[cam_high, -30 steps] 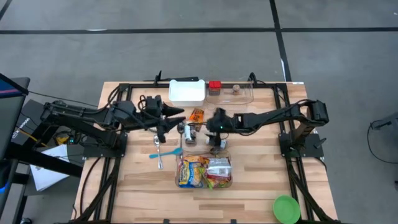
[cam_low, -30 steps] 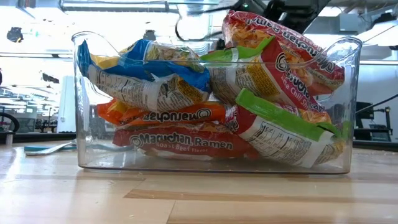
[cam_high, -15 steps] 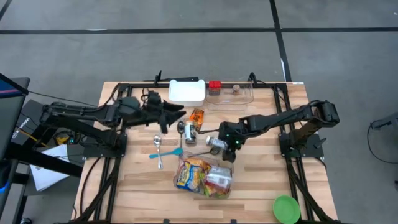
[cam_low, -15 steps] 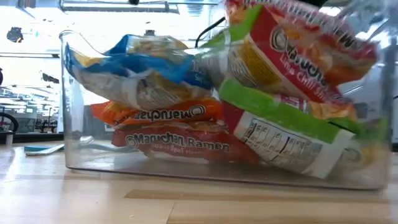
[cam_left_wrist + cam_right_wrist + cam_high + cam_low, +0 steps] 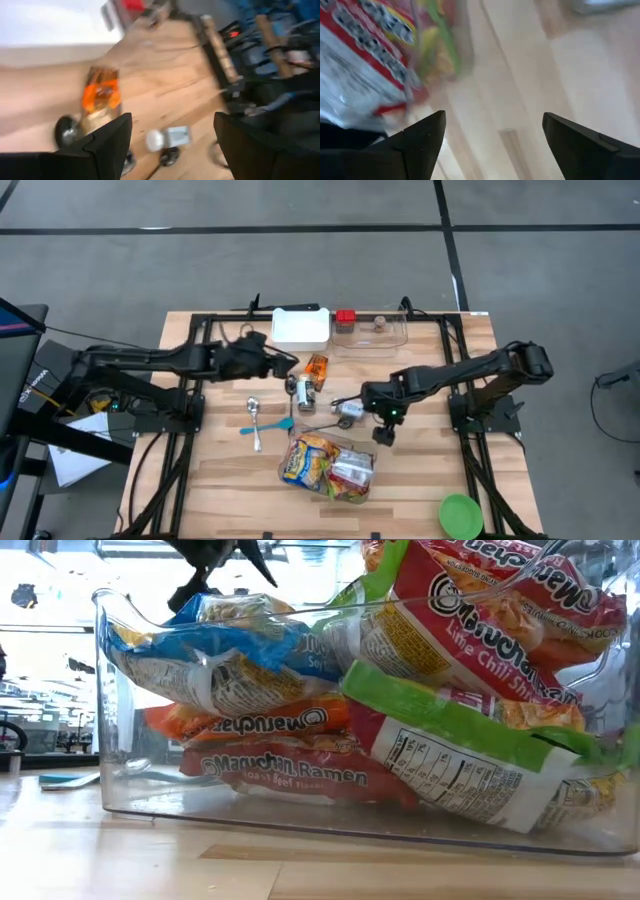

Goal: Pick & Place Food Item
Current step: Put the gold seasoning into the top transparent bin

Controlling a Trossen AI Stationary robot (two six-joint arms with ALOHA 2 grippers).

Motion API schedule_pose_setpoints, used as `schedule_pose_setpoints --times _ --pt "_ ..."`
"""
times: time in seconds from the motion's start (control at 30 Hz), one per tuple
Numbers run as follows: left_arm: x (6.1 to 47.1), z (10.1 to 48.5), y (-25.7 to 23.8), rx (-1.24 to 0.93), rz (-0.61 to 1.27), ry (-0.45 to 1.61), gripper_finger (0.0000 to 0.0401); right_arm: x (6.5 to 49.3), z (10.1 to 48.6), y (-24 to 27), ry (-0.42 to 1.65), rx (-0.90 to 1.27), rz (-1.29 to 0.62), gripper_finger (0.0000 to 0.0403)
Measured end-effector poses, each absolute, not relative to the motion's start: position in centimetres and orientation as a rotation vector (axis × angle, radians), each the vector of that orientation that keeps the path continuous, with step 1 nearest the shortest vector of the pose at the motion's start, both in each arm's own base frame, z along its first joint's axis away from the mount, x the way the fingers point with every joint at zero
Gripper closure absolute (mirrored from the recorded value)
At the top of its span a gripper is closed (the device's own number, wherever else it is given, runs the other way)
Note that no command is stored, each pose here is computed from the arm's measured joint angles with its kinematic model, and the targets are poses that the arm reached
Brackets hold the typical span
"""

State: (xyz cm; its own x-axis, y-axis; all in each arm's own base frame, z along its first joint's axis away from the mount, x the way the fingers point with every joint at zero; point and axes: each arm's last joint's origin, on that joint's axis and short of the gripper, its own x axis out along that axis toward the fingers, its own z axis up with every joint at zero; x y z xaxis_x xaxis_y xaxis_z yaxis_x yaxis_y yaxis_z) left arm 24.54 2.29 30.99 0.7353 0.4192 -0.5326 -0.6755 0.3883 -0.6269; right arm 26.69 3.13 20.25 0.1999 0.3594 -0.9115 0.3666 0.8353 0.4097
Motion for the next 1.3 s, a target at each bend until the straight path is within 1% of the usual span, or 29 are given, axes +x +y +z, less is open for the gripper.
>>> schedule_pose_setpoints --times 0.13,0.23,0.37,0.5,0.7,0.83,1.0,1.07,1.3 --pt "26.6 28.4 2.3 -0.984 0.765 0.392 0.0123 25.0 21.8 3.2 1.402 0.541 -0.063 0.0076" --pt "28.3 26.4 2.3 -1.036 0.765 0.462 0.0123 23.8 23.0 3.0 1.380 0.513 -0.098 0.0076" --pt "30.1 23.9 2.1 -1.092 0.755 0.549 0.0123 22.6 24.5 2.4 1.324 0.539 -0.152 0.0076" --pt "30.8 22.1 2.1 -1.095 0.777 0.619 0.0123 21.4 25.9 2.0 1.269 0.576 -0.178 0.0076" --pt "31.1 21.0 2.3 -1.106 0.814 0.665 0.0114 19.9 27.5 1.8 1.176 0.615 -0.188 0.0076" --pt "31.3 19.9 2.7 -1.122 0.830 0.711 0.0092 19.2 28.2 1.7 1.141 0.631 -0.185 0.0076" --pt "31.5 20.0 3.9 -1.154 0.844 0.668 0.0058 18.4 29.0 1.7 1.098 0.648 -0.180 0.0076" --pt "31.4 19.8 4.2 -1.160 0.846 0.689 0.0049 18.0 29.1 1.7 1.098 0.648 -0.180 0.0076" --pt "32.4 17.8 4.2 -1.222 0.815 0.763 0.0045 17.3 29.6 1.6 1.076 0.633 -0.175 0.0076"
